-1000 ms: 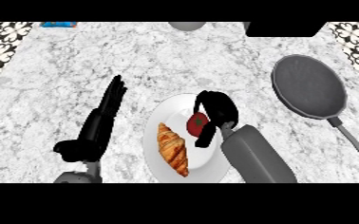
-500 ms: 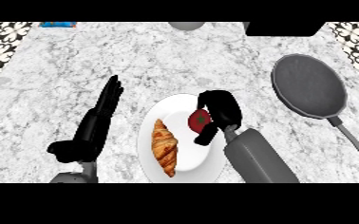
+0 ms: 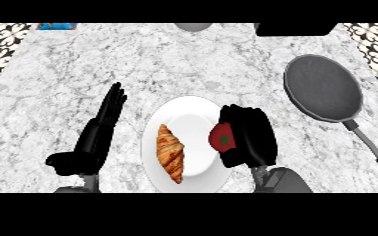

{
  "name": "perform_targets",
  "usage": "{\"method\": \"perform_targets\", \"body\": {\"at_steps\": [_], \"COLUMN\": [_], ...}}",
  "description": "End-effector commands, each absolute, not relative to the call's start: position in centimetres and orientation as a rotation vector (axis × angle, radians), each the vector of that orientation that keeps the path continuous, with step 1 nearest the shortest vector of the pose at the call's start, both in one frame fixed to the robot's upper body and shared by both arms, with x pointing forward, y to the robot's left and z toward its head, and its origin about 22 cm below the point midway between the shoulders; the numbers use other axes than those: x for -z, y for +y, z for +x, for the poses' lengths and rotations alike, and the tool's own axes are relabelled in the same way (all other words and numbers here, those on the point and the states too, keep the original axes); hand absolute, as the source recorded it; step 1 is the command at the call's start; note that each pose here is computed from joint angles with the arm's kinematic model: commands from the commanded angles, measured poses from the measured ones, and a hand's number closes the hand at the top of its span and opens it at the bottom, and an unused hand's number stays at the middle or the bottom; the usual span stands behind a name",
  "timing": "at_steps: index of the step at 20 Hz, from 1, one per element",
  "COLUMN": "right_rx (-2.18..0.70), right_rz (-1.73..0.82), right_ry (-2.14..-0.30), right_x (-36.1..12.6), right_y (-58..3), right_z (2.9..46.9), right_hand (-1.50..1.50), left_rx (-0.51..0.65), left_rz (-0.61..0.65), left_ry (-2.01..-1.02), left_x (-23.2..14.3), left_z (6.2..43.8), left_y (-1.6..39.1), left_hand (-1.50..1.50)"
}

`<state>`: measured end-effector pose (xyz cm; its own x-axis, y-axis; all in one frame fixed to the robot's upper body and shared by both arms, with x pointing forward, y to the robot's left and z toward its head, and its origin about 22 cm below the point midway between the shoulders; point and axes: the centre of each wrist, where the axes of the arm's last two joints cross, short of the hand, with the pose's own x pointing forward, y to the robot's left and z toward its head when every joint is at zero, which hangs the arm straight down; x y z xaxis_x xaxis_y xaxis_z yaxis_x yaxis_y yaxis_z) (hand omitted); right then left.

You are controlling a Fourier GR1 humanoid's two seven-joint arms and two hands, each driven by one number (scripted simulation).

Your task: Pick the tomato from the plate and place it in the pan

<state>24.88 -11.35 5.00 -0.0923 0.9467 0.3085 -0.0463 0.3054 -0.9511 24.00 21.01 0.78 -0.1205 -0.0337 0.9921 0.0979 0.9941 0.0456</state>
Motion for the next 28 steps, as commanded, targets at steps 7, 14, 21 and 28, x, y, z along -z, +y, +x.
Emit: {"method": "perform_targets", "body": {"at_steps": [7,14,21,28], "right_rx": [-0.708,-0.442,-0.362,-0.317], "right_rz": [-1.007,-0.984,-1.100,-1.367], "right_ry": [-1.591,-1.546,-1.528,-1.546], "right_x": [-12.7,-12.9,-8.0,-7.2], "right_y": [-13.6,-19.0,-24.8,-32.5], "right_z": [18.4,23.0,27.2,30.3], "right_hand": [1.50,1.50,1.50,1.50], "left_rx": [0.120,0.134,0.129,0.136], "left_rz": [-0.049,-0.062,-0.050,-0.058], "left_ry": [-1.695,-1.696,-1.693,-1.701], "left_x": [0.1,-2.7,-1.6,-1.8], "left_z": [24.3,24.2,25.1,23.6], "left_y": [19.4,20.4,20.8,21.7], "left_hand": [0.00,0.00,0.00,0.00]}}
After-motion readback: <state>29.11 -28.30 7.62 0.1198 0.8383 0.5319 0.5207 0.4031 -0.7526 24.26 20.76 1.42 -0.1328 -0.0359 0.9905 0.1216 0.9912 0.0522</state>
